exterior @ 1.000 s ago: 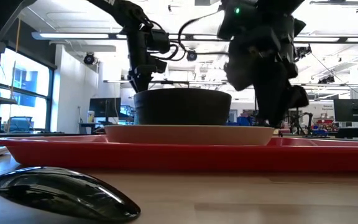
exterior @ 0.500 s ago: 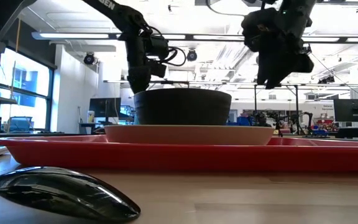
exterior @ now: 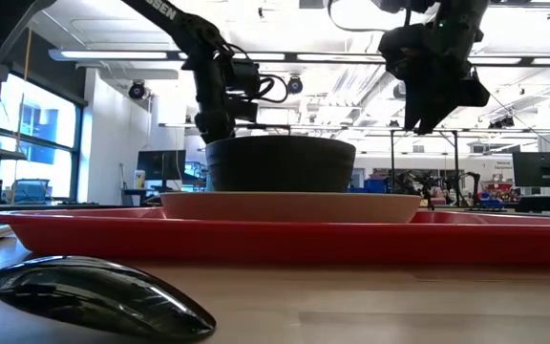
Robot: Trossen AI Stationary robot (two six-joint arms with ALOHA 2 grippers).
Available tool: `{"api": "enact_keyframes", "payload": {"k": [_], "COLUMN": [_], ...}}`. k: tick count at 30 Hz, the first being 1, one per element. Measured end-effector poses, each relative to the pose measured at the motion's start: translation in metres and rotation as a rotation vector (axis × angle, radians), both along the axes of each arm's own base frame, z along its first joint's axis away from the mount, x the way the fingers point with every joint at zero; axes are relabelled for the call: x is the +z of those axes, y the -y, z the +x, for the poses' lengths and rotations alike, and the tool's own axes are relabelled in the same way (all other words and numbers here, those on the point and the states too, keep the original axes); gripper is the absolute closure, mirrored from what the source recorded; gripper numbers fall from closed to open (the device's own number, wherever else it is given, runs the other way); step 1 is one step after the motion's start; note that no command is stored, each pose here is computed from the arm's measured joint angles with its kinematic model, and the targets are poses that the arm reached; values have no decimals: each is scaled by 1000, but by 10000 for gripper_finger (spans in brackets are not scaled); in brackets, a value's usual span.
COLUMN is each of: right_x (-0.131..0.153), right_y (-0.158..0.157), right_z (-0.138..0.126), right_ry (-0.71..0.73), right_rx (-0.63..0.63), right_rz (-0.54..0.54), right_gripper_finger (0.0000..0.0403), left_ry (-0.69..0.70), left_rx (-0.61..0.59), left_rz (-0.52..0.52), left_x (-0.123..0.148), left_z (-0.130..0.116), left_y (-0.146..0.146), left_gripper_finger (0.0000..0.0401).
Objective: Set up tray
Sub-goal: Put the blue mug on the red tray to the top left of the brown plate
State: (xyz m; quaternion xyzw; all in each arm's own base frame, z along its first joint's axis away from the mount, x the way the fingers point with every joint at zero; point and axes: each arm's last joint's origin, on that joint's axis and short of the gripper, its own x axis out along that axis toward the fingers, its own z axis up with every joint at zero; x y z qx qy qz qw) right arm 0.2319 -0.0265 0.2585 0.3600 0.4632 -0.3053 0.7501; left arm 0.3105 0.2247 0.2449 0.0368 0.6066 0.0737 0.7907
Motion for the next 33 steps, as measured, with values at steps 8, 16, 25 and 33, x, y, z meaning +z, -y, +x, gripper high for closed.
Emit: {"api": "enact_keyframes", "payload": {"k": [8, 16, 25, 33], "right_x": [0, 0, 0, 0], "right_y": [-1, -1, 0, 1], "right_z": [0, 0, -1, -1], "right_ry": [-4, -7, -18, -26], "right_rx": [-4, -10, -1, 14], "right_rz": [-10, -17, -36, -73], "right_gripper_finger": [270, 270, 270, 270], "left_ry": [24, -48, -95, -101], "left_rx": [-1, -8, 35, 39], "left_rz": [84, 17, 64, 48], "left_x": [-1, -23, -27, -17], "left_z": [4, 7, 7, 7], "left_y": [-8, -10, -12, -12], "left_gripper_finger": [233, 233, 251, 288]}}
